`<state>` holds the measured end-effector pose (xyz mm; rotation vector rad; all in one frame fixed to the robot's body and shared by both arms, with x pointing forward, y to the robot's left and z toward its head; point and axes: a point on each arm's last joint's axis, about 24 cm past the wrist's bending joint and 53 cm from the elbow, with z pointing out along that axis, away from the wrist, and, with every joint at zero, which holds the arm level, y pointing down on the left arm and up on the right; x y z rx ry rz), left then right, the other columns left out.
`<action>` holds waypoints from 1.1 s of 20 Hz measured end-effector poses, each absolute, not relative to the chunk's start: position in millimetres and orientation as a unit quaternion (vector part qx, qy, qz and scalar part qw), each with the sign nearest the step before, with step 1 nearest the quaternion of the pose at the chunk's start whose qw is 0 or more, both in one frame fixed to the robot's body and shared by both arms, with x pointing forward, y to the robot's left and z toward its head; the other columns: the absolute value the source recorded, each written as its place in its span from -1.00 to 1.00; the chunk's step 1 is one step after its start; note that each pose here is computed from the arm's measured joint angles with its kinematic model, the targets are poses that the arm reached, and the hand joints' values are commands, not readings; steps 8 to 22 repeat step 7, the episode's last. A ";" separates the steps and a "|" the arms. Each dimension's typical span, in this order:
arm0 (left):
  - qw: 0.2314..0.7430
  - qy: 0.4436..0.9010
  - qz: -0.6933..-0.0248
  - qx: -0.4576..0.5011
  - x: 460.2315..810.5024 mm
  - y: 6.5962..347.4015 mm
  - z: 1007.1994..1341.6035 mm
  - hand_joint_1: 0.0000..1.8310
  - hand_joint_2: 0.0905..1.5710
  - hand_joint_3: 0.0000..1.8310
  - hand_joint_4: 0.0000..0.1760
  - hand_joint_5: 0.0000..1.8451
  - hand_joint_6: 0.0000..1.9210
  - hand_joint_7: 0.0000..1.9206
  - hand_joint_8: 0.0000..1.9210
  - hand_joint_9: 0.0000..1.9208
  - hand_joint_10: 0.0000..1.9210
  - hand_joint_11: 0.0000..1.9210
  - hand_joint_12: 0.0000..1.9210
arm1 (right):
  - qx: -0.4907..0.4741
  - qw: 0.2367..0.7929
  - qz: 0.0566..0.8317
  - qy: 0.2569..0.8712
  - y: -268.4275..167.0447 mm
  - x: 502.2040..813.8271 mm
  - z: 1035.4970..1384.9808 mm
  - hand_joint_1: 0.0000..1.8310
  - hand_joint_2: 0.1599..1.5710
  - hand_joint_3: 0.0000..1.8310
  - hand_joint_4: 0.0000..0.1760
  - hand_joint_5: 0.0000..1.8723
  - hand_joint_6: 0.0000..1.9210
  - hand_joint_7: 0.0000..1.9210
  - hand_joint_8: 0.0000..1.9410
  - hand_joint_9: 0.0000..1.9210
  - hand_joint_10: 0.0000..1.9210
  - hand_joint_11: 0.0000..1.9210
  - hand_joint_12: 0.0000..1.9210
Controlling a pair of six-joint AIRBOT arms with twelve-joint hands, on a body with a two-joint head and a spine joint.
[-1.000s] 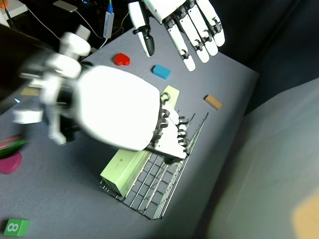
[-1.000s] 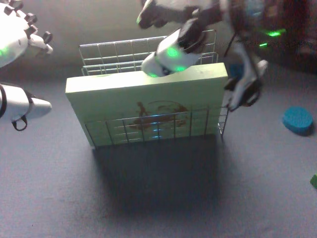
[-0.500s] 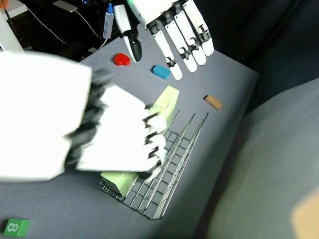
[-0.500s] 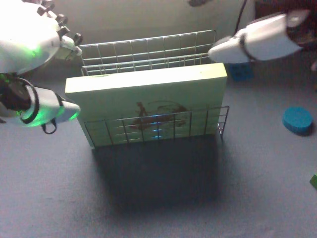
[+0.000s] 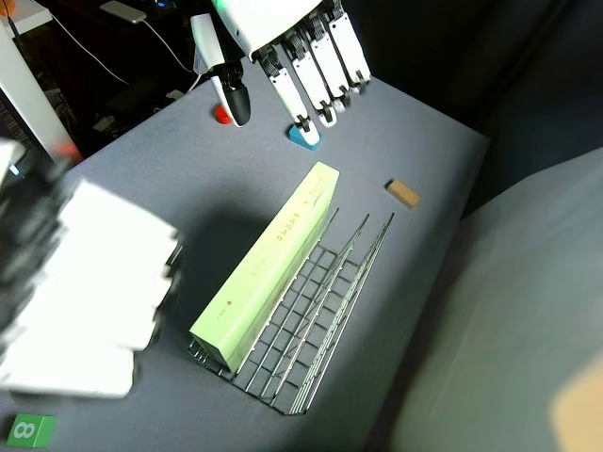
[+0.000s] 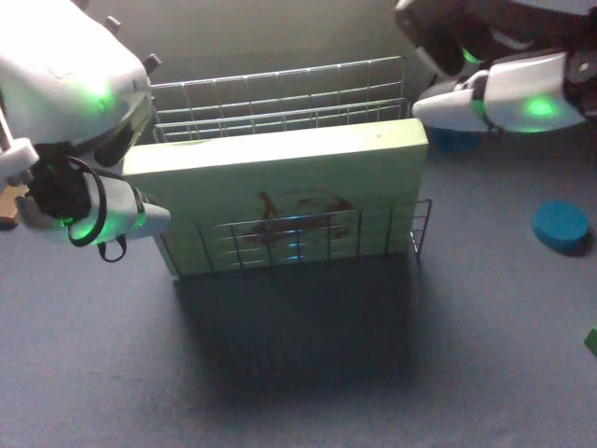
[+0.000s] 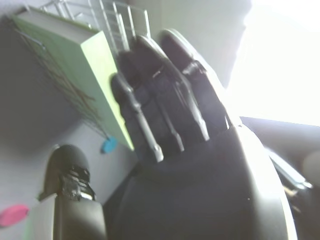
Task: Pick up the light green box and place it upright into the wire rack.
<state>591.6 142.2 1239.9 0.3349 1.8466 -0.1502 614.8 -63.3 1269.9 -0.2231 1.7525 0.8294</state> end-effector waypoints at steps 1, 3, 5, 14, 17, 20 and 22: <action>0.587 0.793 -0.063 0.146 590.5 139.5 1238.7 -0.61 0.75 -0.98 -1.00 0.06 1.00 0.06 1.00 0.08 1.00 0.12 1.00 | -0.097 0.558 0.353 0.745 -61.3 613.8 1267.5 -0.23 0.67 -0.98 -1.00 0.23 1.00 0.42 1.00 0.68 1.00 0.93 1.00; 0.583 0.795 -0.066 0.155 589.1 130.8 1234.8 -0.68 0.87 -0.98 -1.00 0.23 1.00 0.22 1.00 0.24 1.00 0.28 1.00 | -0.097 0.557 0.349 0.748 -62.1 614.3 1264.2 -0.25 0.80 -1.00 -0.49 0.36 1.00 0.54 1.00 0.76 1.00 0.97 1.00; 0.580 0.795 -0.076 0.160 587.5 121.1 1234.0 -0.56 0.88 -1.00 -1.00 0.30 1.00 0.31 1.00 0.37 1.00 0.43 1.00 | -0.096 0.557 0.345 0.749 -63.4 615.3 1263.5 -0.24 0.81 -1.00 0.94 0.39 1.00 0.57 1.00 0.75 1.00 0.98 1.00; 0.581 0.793 -0.080 0.165 586.9 115.8 1234.7 -0.42 0.87 -1.00 -1.00 0.32 1.00 0.35 1.00 0.42 1.00 0.50 1.00 | -0.096 0.557 0.346 0.749 -63.3 615.2 1263.5 -0.25 0.83 -1.00 1.00 0.36 1.00 0.54 1.00 0.70 1.00 0.95 1.00; 0.581 0.793 -0.080 0.165 586.9 115.8 1234.7 -0.42 0.87 -1.00 -1.00 0.32 1.00 0.35 1.00 0.42 1.00 0.50 1.00 | -0.096 0.557 0.346 0.749 -63.3 615.2 1263.5 -0.25 0.83 -1.00 1.00 0.36 1.00 0.54 1.00 0.70 1.00 0.95 1.00; 0.581 0.793 -0.080 0.165 586.9 115.8 1234.7 -0.42 0.87 -1.00 -1.00 0.32 1.00 0.35 1.00 0.42 1.00 0.50 1.00 | -0.096 0.557 0.346 0.749 -63.3 615.2 1263.5 -0.25 0.83 -1.00 1.00 0.36 1.00 0.54 1.00 0.70 1.00 0.95 1.00; 0.581 0.793 -0.080 0.165 586.9 115.8 1234.7 -0.42 0.87 -1.00 -1.00 0.32 1.00 0.35 1.00 0.42 1.00 0.50 1.00 | -0.096 0.557 0.346 0.749 -63.3 615.2 1263.5 -0.25 0.83 -1.00 1.00 0.36 1.00 0.54 1.00 0.70 1.00 0.95 1.00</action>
